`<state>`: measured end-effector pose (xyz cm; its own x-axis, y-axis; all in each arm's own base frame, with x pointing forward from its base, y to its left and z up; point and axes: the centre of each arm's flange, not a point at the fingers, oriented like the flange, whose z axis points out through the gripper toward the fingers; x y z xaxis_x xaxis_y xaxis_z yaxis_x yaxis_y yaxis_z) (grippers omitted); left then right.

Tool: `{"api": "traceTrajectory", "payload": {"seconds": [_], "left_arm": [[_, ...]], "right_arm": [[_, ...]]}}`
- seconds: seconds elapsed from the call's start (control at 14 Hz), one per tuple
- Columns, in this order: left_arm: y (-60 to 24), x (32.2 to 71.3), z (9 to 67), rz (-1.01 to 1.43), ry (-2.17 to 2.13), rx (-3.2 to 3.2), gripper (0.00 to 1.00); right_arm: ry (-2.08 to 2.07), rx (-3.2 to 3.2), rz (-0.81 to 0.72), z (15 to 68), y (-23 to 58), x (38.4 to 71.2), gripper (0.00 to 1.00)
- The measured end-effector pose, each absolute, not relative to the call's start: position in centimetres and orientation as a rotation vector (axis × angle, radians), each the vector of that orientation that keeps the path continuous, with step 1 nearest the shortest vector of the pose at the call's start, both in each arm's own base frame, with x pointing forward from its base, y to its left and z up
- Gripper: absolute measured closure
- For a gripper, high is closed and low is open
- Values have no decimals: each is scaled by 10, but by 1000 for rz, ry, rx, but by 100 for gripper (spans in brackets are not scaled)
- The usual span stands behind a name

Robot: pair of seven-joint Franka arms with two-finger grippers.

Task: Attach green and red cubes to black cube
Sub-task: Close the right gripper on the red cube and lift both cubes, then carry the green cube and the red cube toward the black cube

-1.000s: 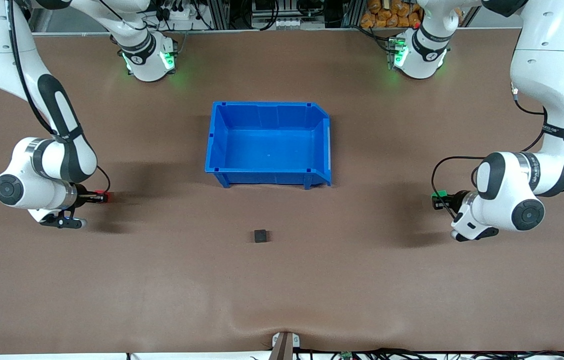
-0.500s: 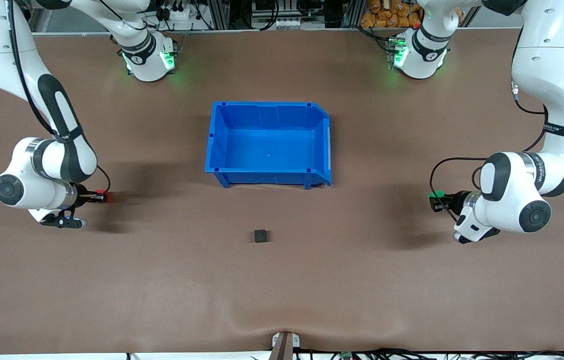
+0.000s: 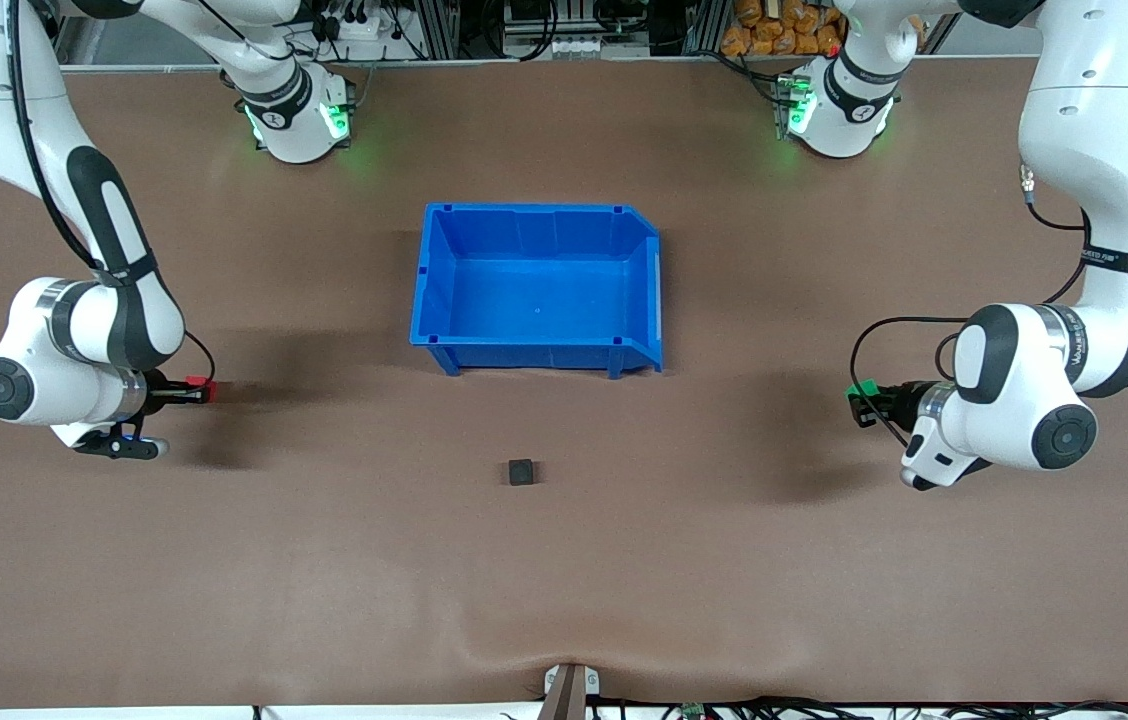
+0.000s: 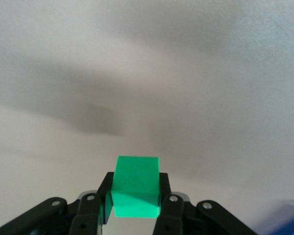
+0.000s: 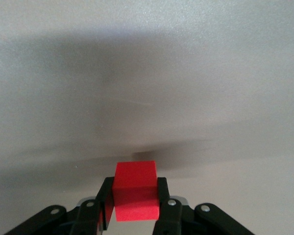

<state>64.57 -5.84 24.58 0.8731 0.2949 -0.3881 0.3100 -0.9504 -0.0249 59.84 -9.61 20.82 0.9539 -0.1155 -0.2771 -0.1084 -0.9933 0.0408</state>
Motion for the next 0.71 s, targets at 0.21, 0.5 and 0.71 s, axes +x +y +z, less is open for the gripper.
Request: {"api": "traceTrajectory", "payload": {"seconds": [0.21,0.5,0.71], "left_arm": [[-73,647,252,-616,538,2998,60],[-113,645,260,-624,674,2962,60],[-156,637,261,-637,764,2962,60]], "right_arm": [[-223,3070,-477,219,-95,603,61],[-352,3057,-517,226,-86,606,61],[-485,3067,-593,232,-77,606,61]]}}
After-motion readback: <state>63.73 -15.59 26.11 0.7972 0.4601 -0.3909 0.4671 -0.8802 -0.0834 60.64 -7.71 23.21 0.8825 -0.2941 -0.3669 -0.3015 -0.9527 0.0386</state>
